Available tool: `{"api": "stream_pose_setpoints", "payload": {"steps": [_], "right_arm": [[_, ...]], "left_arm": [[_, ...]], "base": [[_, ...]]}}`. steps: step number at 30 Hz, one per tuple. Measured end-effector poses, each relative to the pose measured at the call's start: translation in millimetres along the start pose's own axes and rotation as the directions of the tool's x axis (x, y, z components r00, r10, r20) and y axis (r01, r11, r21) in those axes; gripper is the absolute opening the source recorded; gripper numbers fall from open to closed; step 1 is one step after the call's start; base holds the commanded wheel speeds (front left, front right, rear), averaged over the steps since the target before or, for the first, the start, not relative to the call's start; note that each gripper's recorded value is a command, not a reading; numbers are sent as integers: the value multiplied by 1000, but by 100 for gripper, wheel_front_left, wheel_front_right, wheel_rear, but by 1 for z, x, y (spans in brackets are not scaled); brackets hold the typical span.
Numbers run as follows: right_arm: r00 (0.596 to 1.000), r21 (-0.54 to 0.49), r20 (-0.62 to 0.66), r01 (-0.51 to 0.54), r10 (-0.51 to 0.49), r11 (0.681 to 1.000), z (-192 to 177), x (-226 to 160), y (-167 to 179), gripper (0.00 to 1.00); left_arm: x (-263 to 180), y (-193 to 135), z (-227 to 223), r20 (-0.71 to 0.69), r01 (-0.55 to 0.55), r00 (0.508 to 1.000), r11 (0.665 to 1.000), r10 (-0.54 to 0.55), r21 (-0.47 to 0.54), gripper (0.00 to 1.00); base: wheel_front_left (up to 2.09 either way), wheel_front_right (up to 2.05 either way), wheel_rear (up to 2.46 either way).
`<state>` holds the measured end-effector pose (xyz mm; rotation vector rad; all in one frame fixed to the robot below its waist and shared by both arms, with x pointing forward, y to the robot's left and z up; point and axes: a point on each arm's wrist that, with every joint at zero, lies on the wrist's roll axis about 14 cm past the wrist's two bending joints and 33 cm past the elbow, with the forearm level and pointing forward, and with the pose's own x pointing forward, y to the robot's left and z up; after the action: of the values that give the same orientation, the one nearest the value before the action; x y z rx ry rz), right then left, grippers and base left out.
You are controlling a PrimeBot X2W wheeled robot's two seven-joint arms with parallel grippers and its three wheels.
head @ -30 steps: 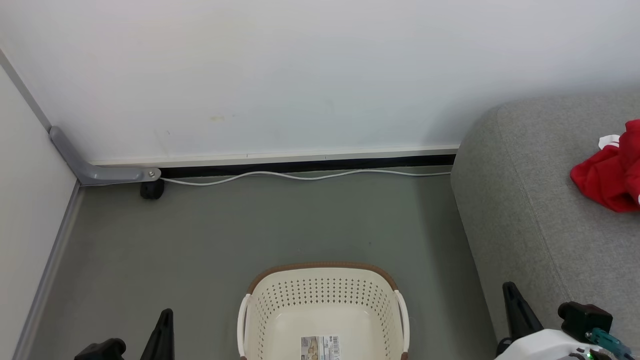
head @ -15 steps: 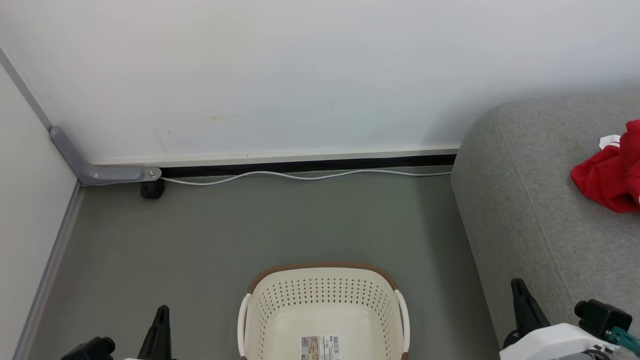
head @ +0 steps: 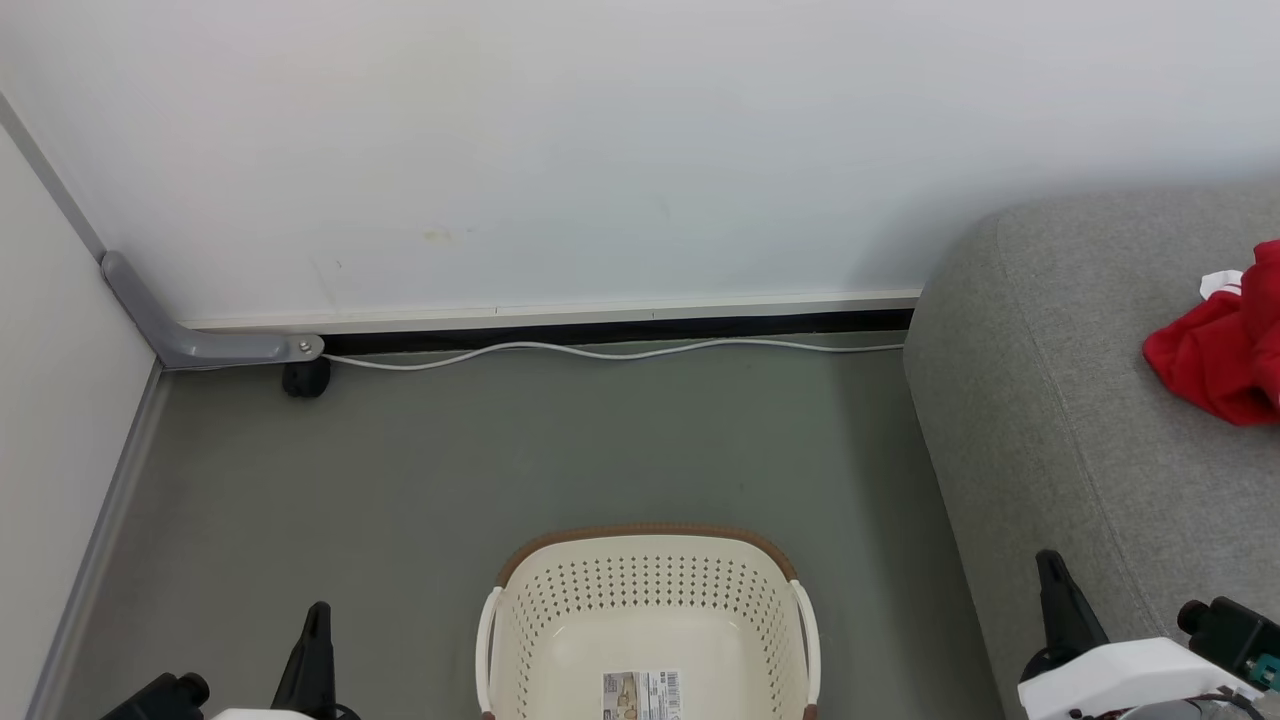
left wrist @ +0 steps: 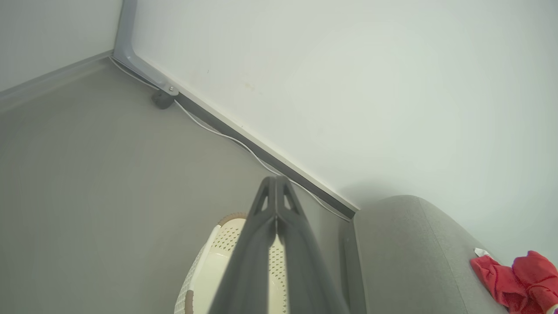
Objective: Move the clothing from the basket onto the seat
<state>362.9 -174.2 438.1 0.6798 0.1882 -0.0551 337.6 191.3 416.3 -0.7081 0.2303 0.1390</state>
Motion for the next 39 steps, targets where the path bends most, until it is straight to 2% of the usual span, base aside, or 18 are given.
{"api": "stream_pose_setpoints", "payload": {"steps": [18, 27, 39], "right_arm": [[1000, 204, 17, 12, -16, 979, 11, 2, -2, 0], [999, 305, 31, 9, -19, 952, 17, 3, -3, 0], [999, 431, 35, -3, -14, 902, 23, 3, -2, 0]], "left_arm": [[6, -8, 9, 10, 14, 1000, 980, -13, -197, 0], [7, -9, 11, 5, 18, 1000, 958, -17, -287, 0], [11, -19, 20, 19, 49, 999, 912, -46, -408, 0]], "base": [[0, 0, 0], [0, 0, 0], [0, 0, 0]]}}
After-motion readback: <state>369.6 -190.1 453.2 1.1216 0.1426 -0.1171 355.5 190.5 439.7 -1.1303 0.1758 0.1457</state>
